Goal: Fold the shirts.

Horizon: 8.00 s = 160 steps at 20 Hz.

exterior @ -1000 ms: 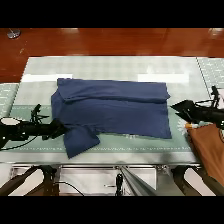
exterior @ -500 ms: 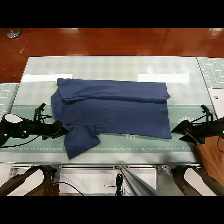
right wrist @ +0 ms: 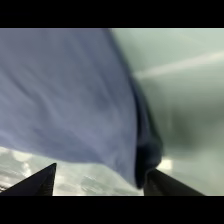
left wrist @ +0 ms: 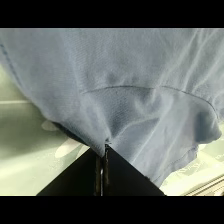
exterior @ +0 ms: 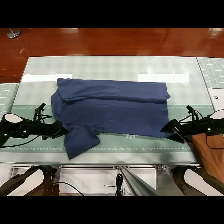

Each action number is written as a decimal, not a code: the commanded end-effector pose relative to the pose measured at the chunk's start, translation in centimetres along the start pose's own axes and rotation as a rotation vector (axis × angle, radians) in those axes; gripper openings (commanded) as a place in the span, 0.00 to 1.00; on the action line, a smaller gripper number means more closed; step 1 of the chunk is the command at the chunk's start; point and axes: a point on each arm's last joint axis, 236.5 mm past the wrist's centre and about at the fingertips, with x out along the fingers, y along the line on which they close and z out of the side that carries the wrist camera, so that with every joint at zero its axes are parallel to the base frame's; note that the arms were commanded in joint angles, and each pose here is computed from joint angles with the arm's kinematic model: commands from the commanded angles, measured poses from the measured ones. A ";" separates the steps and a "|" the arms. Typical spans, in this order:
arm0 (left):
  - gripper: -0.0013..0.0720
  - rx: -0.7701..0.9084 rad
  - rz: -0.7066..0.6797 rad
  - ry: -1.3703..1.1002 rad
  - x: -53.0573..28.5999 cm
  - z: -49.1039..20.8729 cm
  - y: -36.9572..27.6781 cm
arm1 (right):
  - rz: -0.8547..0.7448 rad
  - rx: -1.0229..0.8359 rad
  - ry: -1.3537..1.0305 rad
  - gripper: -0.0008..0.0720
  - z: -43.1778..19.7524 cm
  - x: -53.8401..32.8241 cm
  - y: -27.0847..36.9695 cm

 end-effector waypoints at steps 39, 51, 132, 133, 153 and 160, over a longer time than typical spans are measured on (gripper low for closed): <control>0.98 -0.011 0.125 -0.363 -14.0 25.9 -1.9 | 0.113 -0.094 -0.251 0.87 23.4 -10.4 3.4; 0.97 0.273 -0.079 -0.363 -6.5 13.7 -15.6 | 0.164 -0.241 -0.048 0.18 20.3 0.3 11.4; 0.05 0.340 -0.165 -0.474 -10.5 5.7 -16.2 | 0.213 -0.090 -0.106 0.88 -1.1 5.1 11.8; 0.05 0.339 -0.165 -0.473 -10.5 5.7 -16.1 | 0.210 -0.083 -0.092 0.88 -0.4 5.7 12.0; 0.05 0.339 -0.165 -0.473 -10.5 5.7 -16.1 | -0.001 -0.821 -0.386 0.05 6.0 -17.3 34.0; 0.05 0.340 -0.165 -0.473 -10.5 5.7 -16.1 | -0.119 -0.458 -0.455 0.05 6.7 -30.7 21.4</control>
